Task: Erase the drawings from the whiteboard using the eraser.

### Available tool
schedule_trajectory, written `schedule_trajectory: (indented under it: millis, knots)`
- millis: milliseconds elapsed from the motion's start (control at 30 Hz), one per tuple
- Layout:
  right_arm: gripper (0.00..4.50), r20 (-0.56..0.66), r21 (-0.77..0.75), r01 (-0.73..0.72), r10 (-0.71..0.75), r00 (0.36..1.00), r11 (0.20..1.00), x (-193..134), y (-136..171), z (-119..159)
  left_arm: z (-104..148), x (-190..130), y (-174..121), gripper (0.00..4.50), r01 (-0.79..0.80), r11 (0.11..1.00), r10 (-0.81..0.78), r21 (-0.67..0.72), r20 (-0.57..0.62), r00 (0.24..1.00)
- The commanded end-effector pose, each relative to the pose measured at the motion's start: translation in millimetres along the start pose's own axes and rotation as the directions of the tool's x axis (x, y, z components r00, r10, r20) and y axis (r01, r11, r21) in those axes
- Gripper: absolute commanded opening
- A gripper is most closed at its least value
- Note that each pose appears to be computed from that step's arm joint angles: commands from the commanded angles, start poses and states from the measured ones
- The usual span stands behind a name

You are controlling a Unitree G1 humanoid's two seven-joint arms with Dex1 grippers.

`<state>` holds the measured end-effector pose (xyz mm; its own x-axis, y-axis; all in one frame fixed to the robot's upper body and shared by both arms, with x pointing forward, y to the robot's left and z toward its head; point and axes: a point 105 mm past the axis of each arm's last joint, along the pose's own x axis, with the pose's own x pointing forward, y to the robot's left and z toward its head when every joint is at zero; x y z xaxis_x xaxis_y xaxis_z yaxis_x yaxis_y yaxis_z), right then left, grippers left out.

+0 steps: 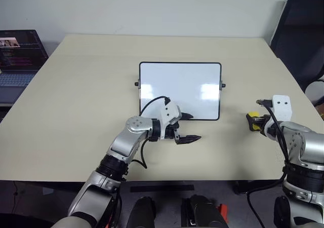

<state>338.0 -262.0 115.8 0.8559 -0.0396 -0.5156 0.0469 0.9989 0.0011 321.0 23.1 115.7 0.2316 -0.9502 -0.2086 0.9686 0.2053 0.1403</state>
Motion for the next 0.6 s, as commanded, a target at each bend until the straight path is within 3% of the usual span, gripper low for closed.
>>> schedule_trajectory:
  millis: [33, 300, 333, 400, 600]
  knots:
    - [0.66, 0.068, -0.033, -0.009, 0.012, 0.998, 0.999, -0.2, 0.2, 19.7, 15.3, -1.8, 2.3, 4.5, -0.014, 0.998, 0.012, 0.059, 0.037, 0.999]
    - [0.66, 0.068, -0.047, -0.017, 0.02, 0.997, 0.999, 6.5, 1.2, 19.8, 16.9, -4.3, 2.3, 4.5, -0.023, 0.998, 0.021, 0.061, 0.035, 0.999]
    - [1.23, 0.07, -0.048, -0.016, 0.02, 0.997, 0.999, 6.7, 1.1, 20.0, 17.0, -4.5, 2.3, 4.5, -0.024, 0.998, 0.022, 0.061, 0.034, 0.999]
    - [1.75, 0.071, -0.051, -0.015, 0.018, 0.997, 0.999, 6.8, 0.8, 20.2, 17.4, -5.1, 2.0, 4.5, -0.024, 0.998, 0.022, 0.061, 0.034, 0.999]
    - [3.91, 0.078, -0.06, 0.002, 0.003, 0.997, 0.998, 6.7, -3.3, 22.4, 19.3, -3.7, 2.2, 4.5, -0.025, 0.998, 0.022, 0.063, 0.038, 0.999]
